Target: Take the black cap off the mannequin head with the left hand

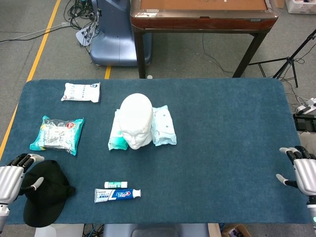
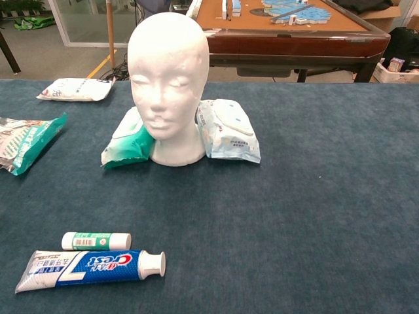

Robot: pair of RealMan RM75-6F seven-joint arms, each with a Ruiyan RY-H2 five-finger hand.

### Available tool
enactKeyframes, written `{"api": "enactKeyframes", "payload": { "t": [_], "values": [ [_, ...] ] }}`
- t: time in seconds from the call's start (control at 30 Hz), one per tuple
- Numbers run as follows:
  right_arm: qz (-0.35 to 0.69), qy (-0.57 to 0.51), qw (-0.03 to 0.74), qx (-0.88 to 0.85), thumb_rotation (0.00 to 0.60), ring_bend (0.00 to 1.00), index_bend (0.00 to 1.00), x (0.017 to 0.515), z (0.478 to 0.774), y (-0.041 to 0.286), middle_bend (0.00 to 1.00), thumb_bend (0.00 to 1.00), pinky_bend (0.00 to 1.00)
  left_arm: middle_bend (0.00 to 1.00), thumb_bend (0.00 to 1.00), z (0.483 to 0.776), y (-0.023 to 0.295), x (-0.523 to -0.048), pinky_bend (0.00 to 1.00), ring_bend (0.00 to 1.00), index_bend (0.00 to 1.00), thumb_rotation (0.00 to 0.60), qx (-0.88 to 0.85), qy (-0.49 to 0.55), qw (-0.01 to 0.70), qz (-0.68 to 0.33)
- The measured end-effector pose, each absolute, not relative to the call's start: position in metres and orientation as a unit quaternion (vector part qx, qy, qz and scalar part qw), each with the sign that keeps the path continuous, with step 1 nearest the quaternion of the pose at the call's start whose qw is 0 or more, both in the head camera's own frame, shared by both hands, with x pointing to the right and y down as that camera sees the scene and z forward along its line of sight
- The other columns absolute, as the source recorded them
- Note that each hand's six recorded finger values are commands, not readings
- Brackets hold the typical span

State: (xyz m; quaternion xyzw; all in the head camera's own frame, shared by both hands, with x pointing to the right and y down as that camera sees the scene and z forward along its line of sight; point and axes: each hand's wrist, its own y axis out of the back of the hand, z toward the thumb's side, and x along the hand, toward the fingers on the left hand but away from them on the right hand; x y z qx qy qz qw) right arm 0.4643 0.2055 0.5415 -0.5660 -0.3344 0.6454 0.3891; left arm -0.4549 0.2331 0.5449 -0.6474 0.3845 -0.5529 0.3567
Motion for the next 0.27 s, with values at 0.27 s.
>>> {"api": "enactKeyframes", "payload": {
  "t": [0.27],
  "values": [
    [0.645,-0.342,0.389,-0.561,0.6,0.19,0.29,0.4678,0.5363,0.2083,0.32,0.0,0.38,0.32,0.22,0.5544,0.232,-0.4553,0.39,0.24,0.33,0.6,-0.656,0.376,0.351,-0.552]
  ]
}}
